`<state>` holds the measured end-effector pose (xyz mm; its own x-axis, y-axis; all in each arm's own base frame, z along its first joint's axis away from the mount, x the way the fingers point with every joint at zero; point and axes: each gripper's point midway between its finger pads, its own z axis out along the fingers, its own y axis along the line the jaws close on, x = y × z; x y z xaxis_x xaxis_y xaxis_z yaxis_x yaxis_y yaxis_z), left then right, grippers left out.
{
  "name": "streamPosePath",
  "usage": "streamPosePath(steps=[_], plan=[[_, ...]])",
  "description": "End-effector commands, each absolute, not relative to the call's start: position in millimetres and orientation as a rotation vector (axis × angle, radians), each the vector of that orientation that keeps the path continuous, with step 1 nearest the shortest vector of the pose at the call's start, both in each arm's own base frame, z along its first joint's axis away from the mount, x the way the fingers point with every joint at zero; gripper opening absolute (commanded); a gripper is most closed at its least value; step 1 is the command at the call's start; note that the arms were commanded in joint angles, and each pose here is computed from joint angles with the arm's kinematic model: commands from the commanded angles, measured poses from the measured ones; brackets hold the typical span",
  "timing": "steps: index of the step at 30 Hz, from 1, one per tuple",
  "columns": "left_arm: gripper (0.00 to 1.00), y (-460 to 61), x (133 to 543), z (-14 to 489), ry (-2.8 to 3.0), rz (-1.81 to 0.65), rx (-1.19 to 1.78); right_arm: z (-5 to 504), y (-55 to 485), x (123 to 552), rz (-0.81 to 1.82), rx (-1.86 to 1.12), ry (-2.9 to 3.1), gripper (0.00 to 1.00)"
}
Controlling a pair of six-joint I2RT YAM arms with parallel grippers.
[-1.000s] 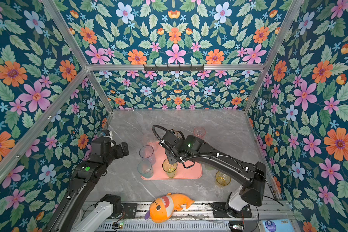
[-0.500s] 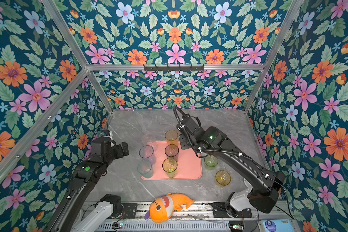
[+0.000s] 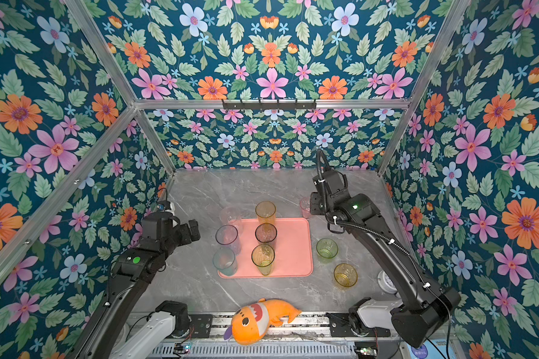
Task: Place the glasses into the tray
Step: Pick up the glass from the top-center of the table.
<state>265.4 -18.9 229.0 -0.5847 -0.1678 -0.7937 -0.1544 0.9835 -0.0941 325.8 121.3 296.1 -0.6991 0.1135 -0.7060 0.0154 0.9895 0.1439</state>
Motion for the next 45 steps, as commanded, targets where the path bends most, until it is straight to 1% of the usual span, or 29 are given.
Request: streamPosePath(steps=[1, 5, 9, 18, 21, 22, 24, 32, 45], plan=[[0.99, -18.9, 266.8, 232.6, 2.193, -0.021, -0.228, 299.6, 113.8, 342.0, 0.228, 0.155, 2.292, 0.51], [0.99, -19.4, 267.0, 232.7, 2.193, -0.025, -0.227, 282.6, 94.2, 359.2, 0.238, 0.244, 2.307, 0.52], [0.99, -19.6, 267.3, 233.5, 2.193, -0.026, -0.227, 260.2, 86.5, 377.5, 0.244, 0.294, 2.345, 0.53], [0.99, -19.4, 267.9, 236.3, 2.191, -0.023, -0.225, 204.1, 88.9, 415.0, 0.223, 0.333, 2.487, 0.54], [0.99, -19.5, 267.9, 235.6, 2.194, -0.023, -0.225, 193.5, 90.6, 424.1, 0.217, 0.338, 2.518, 0.54], [0.99, -19.6, 267.8, 235.4, 2.195, -0.023, -0.224, 177.1, 91.8, 428.6, 0.203, 0.342, 2.559, 0.54], [0.99, -19.4, 267.8, 235.0, 2.195, -0.022, -0.225, 168.3, 92.2, 434.2, 0.197, 0.347, 2.579, 0.54], [0.99, -18.6, 268.0, 235.6, 2.195, -0.014, -0.224, 139.6, 93.7, 446.3, 0.202, 0.364, 2.643, 0.54], [0.99, -18.0, 266.1, 233.2, 2.2, -0.011, -0.221, 109.8, 96.5, 447.5, 0.2, 0.379, 2.711, 0.5]])
